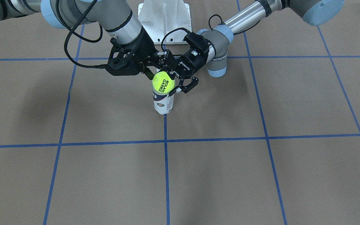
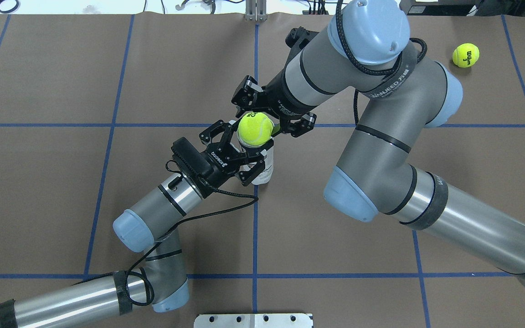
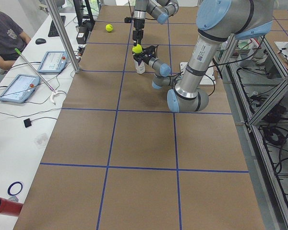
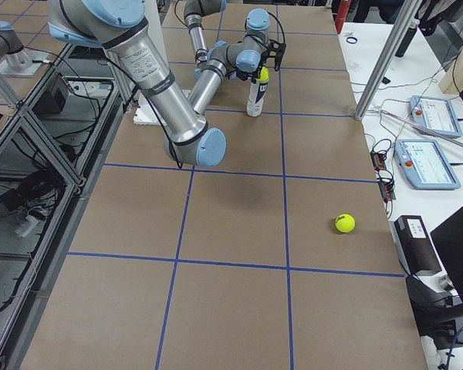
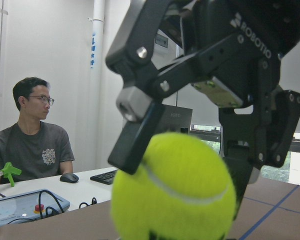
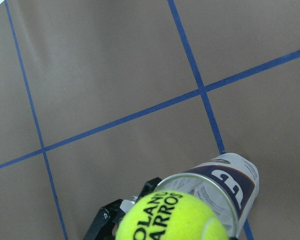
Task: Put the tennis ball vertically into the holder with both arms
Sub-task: 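Lower the ball into the can and open the right gripper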
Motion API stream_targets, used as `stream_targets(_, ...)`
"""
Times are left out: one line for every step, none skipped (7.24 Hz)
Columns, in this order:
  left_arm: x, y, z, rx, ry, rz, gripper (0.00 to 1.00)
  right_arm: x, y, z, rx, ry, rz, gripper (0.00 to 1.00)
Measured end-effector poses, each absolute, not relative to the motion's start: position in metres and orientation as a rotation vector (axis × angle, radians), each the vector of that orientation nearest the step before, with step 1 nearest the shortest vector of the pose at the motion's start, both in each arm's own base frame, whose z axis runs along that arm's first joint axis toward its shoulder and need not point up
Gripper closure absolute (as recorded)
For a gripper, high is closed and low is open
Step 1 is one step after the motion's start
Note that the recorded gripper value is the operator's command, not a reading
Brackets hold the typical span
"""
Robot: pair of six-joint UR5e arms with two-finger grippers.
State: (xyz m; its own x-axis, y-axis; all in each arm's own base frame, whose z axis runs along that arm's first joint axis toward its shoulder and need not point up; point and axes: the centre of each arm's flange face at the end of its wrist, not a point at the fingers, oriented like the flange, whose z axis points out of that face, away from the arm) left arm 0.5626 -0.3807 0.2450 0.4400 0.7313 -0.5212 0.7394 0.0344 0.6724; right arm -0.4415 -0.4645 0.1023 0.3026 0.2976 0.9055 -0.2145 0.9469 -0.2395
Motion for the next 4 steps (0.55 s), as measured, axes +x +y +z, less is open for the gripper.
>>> stream_targets(0.5625, -0.3807, 0.2450, 1.690, 1.288, -0.011, 0.29, -0.4415, -0.4644, 0.1020, -0.078, -1.218, 0.340, 0.15)
stream_targets(0.5624, -0.3805, 0.2450, 1.691, 1.289, -0.011, 0.25, -0.4413, -0.4642, 0.1013, -0.077, -1.219, 0.339, 0.15)
stream_targets(0.5628, -0.3797, 0.2450, 1.690, 1.292, -0.010, 0.21, -0.4408, -0.4638, 0.1006, -0.076, -1.220, 0.338, 0.15)
stream_targets(0.5631, -0.3792, 0.2449, 1.689, 1.294, -0.010, 0.16, -0.4402, -0.4633, 0.0999, -0.075, -1.222, 0.336, 0.15)
